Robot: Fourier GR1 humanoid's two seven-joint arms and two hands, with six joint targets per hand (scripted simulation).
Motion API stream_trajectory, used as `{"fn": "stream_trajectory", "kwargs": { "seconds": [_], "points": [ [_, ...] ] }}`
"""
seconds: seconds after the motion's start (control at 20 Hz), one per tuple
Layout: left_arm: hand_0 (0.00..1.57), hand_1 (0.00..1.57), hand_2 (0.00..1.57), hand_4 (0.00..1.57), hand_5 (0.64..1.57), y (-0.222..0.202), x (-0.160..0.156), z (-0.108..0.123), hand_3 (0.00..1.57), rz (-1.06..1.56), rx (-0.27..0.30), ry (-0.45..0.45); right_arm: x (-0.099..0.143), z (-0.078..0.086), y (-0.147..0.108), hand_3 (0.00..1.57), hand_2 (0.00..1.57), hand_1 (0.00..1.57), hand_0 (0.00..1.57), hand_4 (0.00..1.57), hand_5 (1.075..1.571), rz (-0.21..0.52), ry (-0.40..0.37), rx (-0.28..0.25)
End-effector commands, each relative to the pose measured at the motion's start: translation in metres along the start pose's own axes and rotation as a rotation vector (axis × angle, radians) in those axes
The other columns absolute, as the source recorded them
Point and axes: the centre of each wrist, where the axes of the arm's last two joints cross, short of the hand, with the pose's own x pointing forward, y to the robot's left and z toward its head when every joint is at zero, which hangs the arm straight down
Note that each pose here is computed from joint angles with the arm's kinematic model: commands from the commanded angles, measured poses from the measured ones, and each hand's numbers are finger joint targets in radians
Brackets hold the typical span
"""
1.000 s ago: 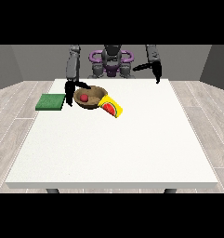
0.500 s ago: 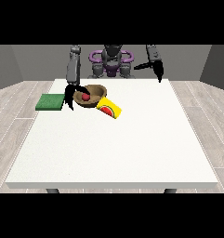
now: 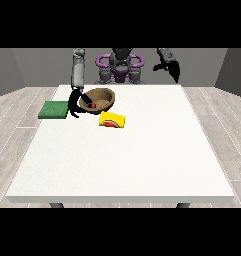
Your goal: Pick the cup and pour the ball into the bowl, then pick the bowl and place it on the pad
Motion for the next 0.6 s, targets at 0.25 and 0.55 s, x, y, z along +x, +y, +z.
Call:
{"fn": "stream_trajectory", "kwargs": {
  "seconds": [0.25,0.55],
  "points": [
    [0.0,0.0,0.0,0.99,1.419,0.046,-0.078,0.068,0.0,0.015,0.145,0.27,0.044,-0.004,0.054,0.97,1.57,1.57,1.57,0.82,1.564,0.186,0.301,0.099],
    [0.0,0.0,0.0,1.0,1.407,0.081,-0.083,0.089,0.0,0.0,0.201,0.326,0.082,-0.04,0.011,0.74,1.57,1.57,1.57,0.81,1.567,0.156,0.34,0.152]
  ]
}}
